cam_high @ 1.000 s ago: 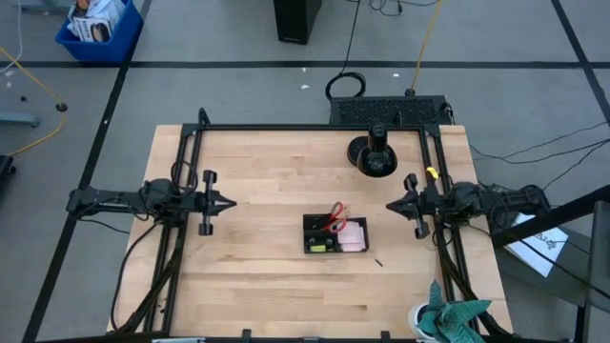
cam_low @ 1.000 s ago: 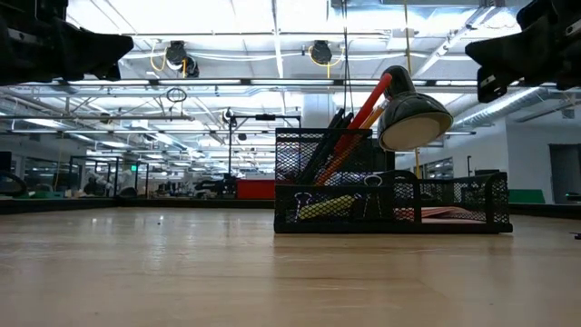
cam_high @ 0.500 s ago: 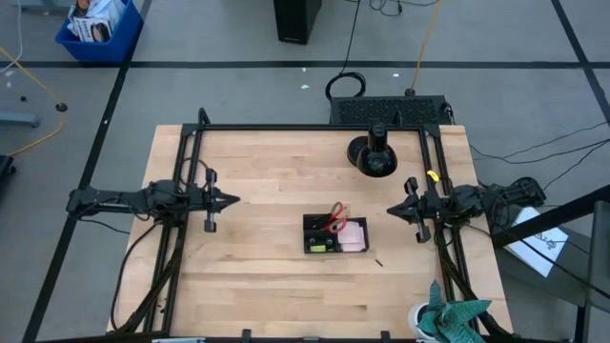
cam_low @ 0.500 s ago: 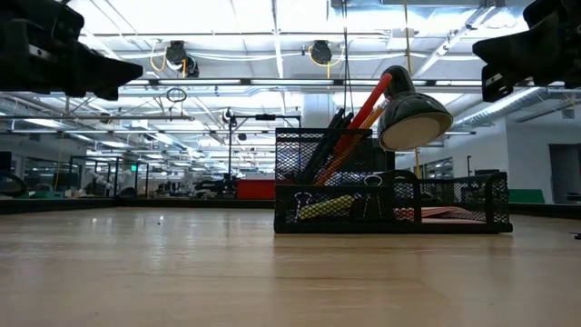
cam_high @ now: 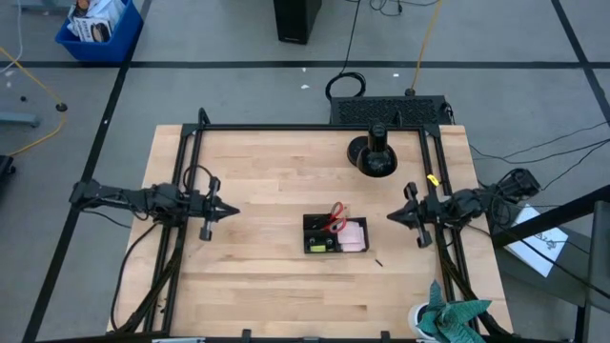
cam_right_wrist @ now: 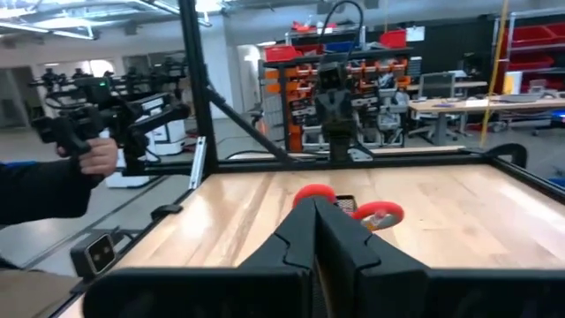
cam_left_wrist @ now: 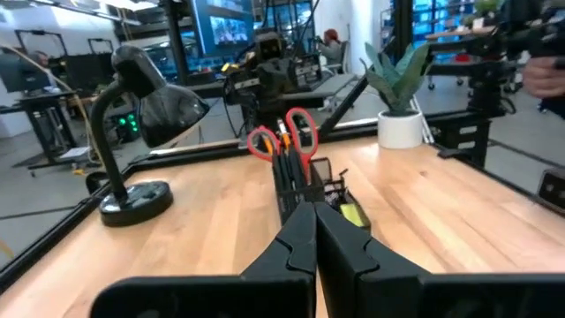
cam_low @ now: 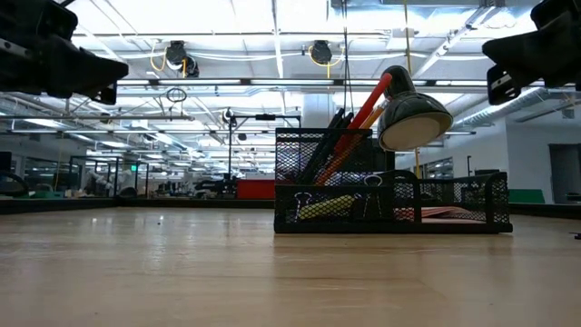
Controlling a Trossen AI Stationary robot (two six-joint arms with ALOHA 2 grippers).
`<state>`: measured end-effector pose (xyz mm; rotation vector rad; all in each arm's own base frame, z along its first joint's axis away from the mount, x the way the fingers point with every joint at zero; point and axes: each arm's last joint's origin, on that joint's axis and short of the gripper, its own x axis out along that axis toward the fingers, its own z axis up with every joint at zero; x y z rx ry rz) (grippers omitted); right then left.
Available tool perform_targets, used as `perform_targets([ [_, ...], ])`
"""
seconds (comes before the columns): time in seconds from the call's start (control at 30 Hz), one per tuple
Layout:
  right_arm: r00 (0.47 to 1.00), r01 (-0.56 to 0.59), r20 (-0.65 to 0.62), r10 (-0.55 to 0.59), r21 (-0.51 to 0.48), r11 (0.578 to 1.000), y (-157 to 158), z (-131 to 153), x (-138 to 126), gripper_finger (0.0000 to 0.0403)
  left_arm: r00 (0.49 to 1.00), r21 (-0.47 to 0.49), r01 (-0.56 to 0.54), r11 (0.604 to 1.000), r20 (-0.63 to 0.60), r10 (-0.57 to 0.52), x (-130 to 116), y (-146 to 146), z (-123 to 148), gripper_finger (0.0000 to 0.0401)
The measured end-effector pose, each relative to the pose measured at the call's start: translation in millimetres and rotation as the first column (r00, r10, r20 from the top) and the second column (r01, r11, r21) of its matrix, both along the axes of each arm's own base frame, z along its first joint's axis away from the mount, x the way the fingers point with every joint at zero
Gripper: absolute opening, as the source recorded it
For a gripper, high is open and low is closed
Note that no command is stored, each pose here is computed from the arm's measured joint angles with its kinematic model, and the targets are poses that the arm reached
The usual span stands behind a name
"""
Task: Pick and place office supplies into organizer
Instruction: Return to Home Position
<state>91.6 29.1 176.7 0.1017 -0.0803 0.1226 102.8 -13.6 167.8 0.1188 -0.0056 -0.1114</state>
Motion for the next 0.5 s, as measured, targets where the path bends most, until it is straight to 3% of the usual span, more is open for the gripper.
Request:
perform_targets([
  [0.3,1.0,0.007,0.001,-0.007,-0.027,1.0,1.2,-0.5,-0.4,0.0,1.0,0.033,-0.012,0.999,-0.011,0.013,-0.2,-1.1,-1.4,0.0002],
  [0.5,1.0,-0.005,-0.006,0.004,-0.044,0.999,1.6,-1.4,-0.4,0.0,0.999,-0.007,-0.013,1.0,-0.031,0.013,-0.2,-1.1,-2.9,0.0004],
])
